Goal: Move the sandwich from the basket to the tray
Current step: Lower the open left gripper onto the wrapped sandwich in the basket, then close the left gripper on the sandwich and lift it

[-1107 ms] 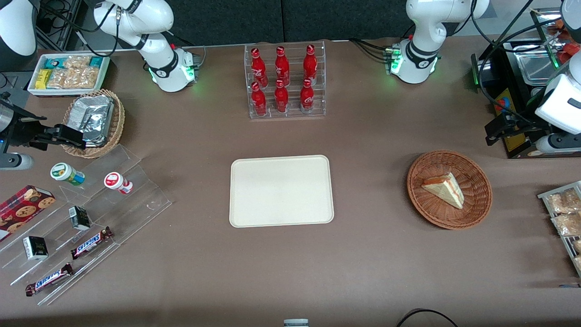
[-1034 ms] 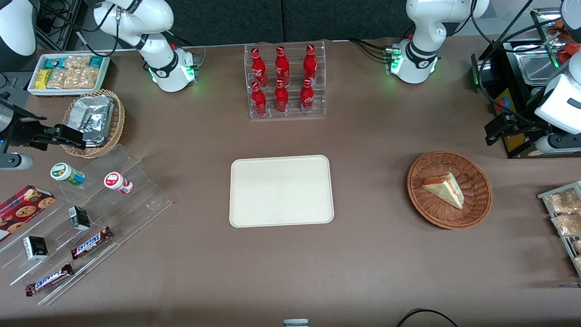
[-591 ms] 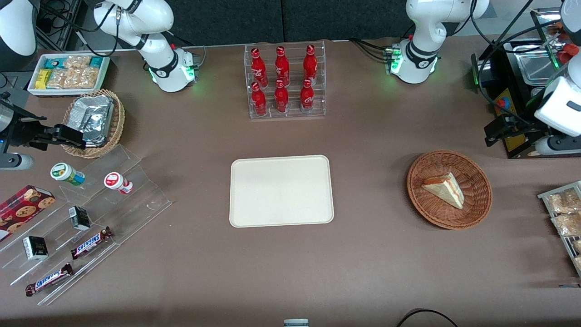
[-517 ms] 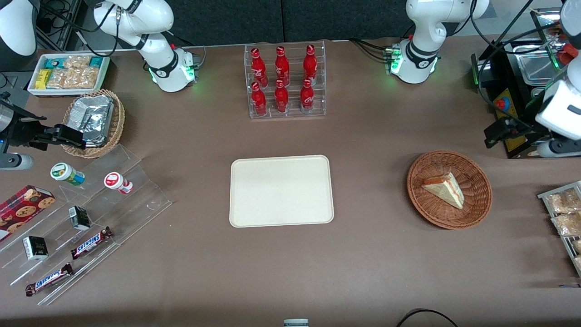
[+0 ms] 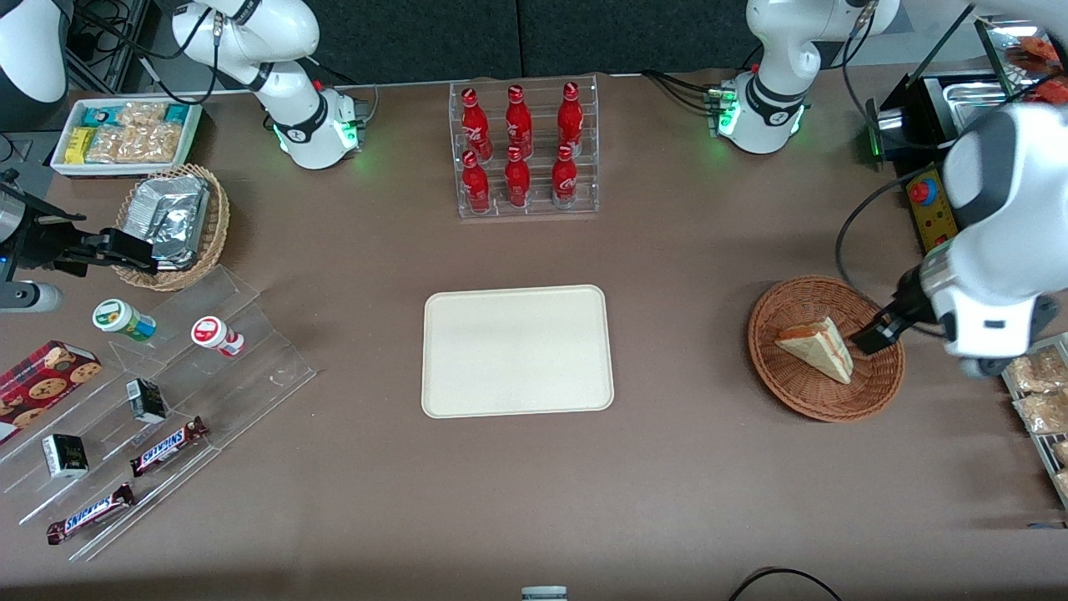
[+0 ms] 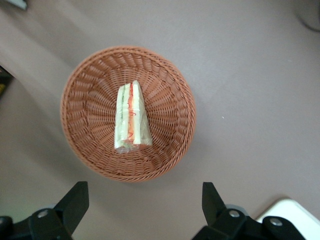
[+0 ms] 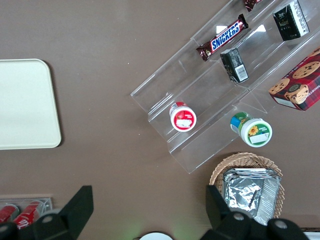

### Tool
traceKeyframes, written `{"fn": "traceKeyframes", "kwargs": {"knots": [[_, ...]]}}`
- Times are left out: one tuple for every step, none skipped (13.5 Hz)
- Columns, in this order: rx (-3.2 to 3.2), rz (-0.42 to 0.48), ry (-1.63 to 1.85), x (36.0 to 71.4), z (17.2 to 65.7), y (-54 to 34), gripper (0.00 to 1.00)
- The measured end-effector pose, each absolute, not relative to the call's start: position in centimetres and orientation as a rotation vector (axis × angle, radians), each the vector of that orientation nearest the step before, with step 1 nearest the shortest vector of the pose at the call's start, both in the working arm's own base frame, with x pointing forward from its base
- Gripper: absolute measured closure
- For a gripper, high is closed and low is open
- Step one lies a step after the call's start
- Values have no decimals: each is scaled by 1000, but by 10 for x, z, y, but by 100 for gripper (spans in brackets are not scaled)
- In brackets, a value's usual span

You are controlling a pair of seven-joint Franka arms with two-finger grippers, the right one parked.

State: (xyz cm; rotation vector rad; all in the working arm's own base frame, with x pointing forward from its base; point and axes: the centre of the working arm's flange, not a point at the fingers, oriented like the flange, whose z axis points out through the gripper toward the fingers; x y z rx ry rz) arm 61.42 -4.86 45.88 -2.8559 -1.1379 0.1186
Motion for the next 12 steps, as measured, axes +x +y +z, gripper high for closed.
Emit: {"fn": "traceKeyframes", "kwargs": {"knots": [[-2842,133,-1155,612,440,-48,0],[-2829,149,-1170,608,422,-46,0],[-2818,159,-1186,604,407,-42,0],[-2805,168,-1208,600,394,-34,0],[-2792,180,-1229,596,382,-24,0],[-2780,190,-1249,592,370,-15,0],[-2772,195,-1267,588,359,-7,0],[-2765,196,-1286,583,348,1,0],[-2759,200,-1304,579,338,7,0],[-2757,210,-1325,575,330,11,0],[-2759,226,-1352,572,323,12,0],[-2764,241,-1378,570,318,11,0]]}}
